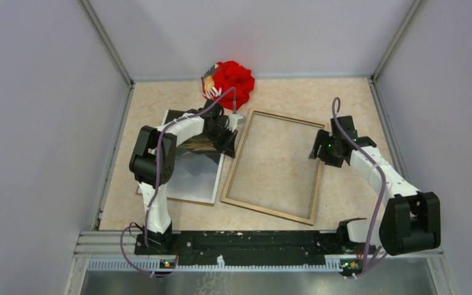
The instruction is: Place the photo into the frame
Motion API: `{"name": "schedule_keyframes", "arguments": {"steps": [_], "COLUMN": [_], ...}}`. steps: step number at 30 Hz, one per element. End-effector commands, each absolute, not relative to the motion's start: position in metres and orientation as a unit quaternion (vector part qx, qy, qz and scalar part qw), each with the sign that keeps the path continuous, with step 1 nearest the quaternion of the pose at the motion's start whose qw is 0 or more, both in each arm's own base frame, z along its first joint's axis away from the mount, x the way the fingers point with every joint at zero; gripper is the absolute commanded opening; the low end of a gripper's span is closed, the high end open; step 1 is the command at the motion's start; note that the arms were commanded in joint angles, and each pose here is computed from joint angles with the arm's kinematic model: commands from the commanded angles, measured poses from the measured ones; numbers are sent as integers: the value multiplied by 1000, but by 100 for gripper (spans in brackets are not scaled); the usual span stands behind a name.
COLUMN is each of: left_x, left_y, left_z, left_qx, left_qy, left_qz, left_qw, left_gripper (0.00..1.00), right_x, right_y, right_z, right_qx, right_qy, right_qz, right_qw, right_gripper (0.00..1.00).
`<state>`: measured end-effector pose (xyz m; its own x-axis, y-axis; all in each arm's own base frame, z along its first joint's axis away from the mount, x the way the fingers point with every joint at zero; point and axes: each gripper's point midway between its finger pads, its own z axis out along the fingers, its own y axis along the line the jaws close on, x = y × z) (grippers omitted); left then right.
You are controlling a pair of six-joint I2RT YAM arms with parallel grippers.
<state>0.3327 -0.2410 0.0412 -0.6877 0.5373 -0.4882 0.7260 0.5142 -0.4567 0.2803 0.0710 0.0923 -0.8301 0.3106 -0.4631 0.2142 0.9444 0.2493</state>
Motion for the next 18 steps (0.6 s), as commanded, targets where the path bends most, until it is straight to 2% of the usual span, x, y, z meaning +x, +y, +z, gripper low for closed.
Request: {"name": "schedule_keyframes", "arguments": {"steps": [1,9,18], "left_x": [326,322,307], "left_y": [-239,-231,-230], "left_z": [30,29,24], "left_qx": [381,386,397], "left_qy": [858,857,849], "left_qz": [-320,-316,-327], "left_qw": [129,132,125], "left_gripper": [0,0,0], "right_x": [297,320,368], "right_y": [48,58,76], "right_z": [95,48,61], "right_qx": [202,220,208], "right_qy": [928,929,918], "right_qz": [92,137,192], "right_qw": [298,263,279], "right_gripper": [65,64,64]}}
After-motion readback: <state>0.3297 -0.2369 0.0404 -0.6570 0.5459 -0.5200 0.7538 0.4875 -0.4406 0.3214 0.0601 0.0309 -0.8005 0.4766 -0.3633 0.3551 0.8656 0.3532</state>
